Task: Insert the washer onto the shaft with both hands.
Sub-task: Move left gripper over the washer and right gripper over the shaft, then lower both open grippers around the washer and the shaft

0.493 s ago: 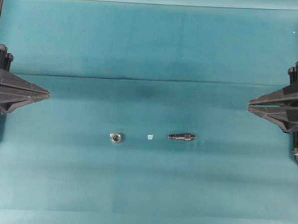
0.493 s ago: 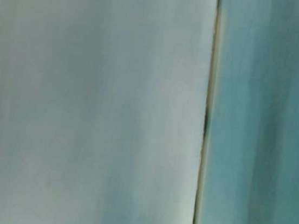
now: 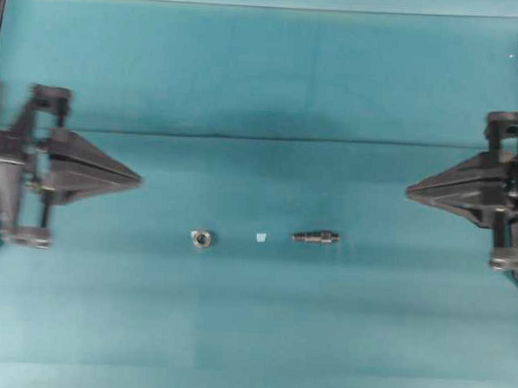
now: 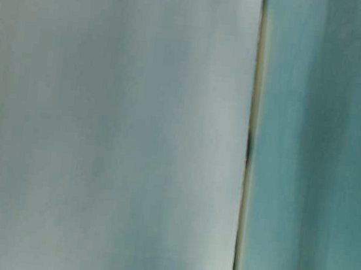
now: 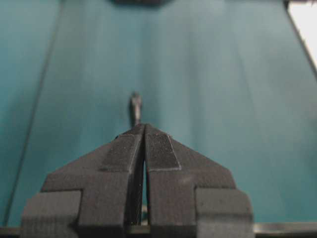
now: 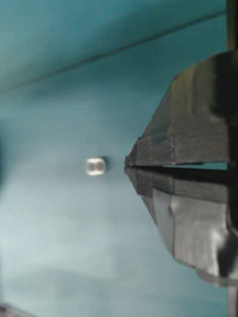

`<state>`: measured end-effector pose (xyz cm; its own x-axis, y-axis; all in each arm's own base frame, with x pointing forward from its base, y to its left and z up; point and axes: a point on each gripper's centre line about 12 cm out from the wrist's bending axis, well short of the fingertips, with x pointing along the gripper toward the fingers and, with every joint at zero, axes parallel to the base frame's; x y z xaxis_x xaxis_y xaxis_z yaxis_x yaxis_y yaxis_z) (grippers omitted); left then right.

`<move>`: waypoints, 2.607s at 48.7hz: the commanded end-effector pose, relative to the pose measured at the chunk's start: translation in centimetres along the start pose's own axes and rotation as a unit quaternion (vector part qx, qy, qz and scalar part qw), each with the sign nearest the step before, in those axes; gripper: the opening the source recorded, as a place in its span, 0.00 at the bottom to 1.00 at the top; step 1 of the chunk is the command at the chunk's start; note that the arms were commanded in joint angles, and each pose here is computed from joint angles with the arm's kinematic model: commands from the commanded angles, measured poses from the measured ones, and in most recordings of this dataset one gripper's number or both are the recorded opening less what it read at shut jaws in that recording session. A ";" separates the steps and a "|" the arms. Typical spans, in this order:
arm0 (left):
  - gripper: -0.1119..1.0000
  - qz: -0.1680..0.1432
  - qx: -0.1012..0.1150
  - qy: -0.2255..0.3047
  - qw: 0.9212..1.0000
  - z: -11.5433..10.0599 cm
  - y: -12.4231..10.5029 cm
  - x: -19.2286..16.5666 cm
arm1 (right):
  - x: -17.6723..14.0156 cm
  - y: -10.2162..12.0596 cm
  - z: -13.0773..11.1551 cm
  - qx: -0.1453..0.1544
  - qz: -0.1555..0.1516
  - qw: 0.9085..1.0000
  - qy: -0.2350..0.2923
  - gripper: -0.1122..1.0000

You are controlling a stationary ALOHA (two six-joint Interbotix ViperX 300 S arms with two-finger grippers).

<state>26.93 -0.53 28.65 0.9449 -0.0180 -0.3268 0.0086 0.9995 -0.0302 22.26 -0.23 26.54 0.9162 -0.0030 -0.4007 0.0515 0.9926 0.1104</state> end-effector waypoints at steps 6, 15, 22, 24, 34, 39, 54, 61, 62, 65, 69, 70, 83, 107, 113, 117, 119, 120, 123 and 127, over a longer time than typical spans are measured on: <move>0.12 -0.010 0.006 0.058 0.998 0.9 -0.8 3.1 | 2.7 0.0 0.2 0.004 -0.007 0.997 0.081 0.02; 0.12 -0.011 0.009 0.133 0.991 0.1 -1.2 5.9 | 6.0 -0.1 -0.7 0.003 -0.015 0.986 0.166 0.02; 0.12 -0.007 0.010 0.200 0.980 -0.8 -1.2 8.0 | 8.1 -0.3 -1.3 -0.012 -0.023 0.973 0.231 0.02; 0.12 -0.007 0.011 0.216 0.976 -1.1 -1.2 8.5 | 8.6 -0.4 -1.6 -0.017 -0.025 0.968 0.249 0.02; 0.12 -0.003 0.013 0.289 0.957 -2.8 -1.2 10.6 | 11.0 -0.6 -2.9 -0.026 -0.029 0.953 0.299 0.02; 0.12 -0.002 0.014 0.314 0.949 -3.6 -1.2 11.5 | 11.9 -0.5 -3.4 -0.038 -0.025 0.949 0.312 0.02; 0.12 0.001 0.012 0.350 0.937 -5.9 -1.1 13.1 | 13.7 -0.7 -4.9 -0.070 -0.015 0.938 0.338 0.02; 0.12 0.003 0.009 0.355 0.935 -6.4 -0.9 13.1 | 14.5 -0.8 -5.2 -0.070 -0.015 0.941 0.332 0.06; 0.12 0.004 0.009 0.356 0.935 -6.4 -0.9 13.2 | 14.6 -0.8 -5.2 -0.070 -0.015 0.941 0.330 0.07; 0.12 0.006 0.006 0.360 0.933 -6.8 -0.8 13.1 | 14.9 -0.8 -5.5 -0.070 -0.015 0.941 0.332 0.12; 0.12 0.011 -0.005 0.363 0.932 -7.0 -0.6 13.2 | 15.2 -0.9 -5.8 -0.069 -0.016 0.939 0.337 0.22; 0.12 0.014 -0.010 0.365 0.931 -7.2 -0.5 13.1 | 15.3 -0.9 -5.9 -0.069 -0.016 0.938 0.339 0.25; 0.64 0.019 -0.021 0.349 0.937 -8.9 -0.3 13.8 | 15.7 -1.0 -6.8 -0.066 -0.018 0.934 0.352 0.92; 0.87 0.018 -0.020 0.362 0.932 -12.2 -0.4 15.4 | 17.1 -0.9 -8.6 -0.067 -0.016 0.929 0.363 0.90; 0.87 0.019 -0.022 0.374 0.927 -13.1 -0.3 15.7 | 17.4 -0.9 -9.3 -0.068 -0.015 0.927 0.370 0.90; 0.87 0.020 -0.022 0.377 0.926 -13.5 -0.3 15.9 | 17.5 -0.9 -9.5 -0.068 -0.015 0.926 0.371 0.90; 0.87 0.020 -0.022 0.378 0.925 -13.6 -0.3 15.9 | 17.5 -0.9 -9.6 -0.068 -0.015 0.926 0.372 0.90; 0.87 0.021 -0.023 0.379 0.925 -13.6 -0.2 15.9 | 17.6 -0.9 -9.7 -0.068 -0.015 0.926 0.372 0.90; 0.87 0.021 -0.023 0.378 0.925 -13.7 -0.1 16.0 | 17.6 -0.9 -9.7 -0.069 -0.014 0.926 0.371 0.90; 0.87 0.022 -0.024 0.381 0.924 -13.9 -0.1 16.0 | 17.7 -0.9 -9.8 -0.069 -0.015 0.926 0.372 0.90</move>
<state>37.26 -1.35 10.10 0.4275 -0.0097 -0.9039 -0.0530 0.9980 -0.0358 34.15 -0.10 10.12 0.3699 0.0033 -0.9291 -0.0210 0.9998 -0.0049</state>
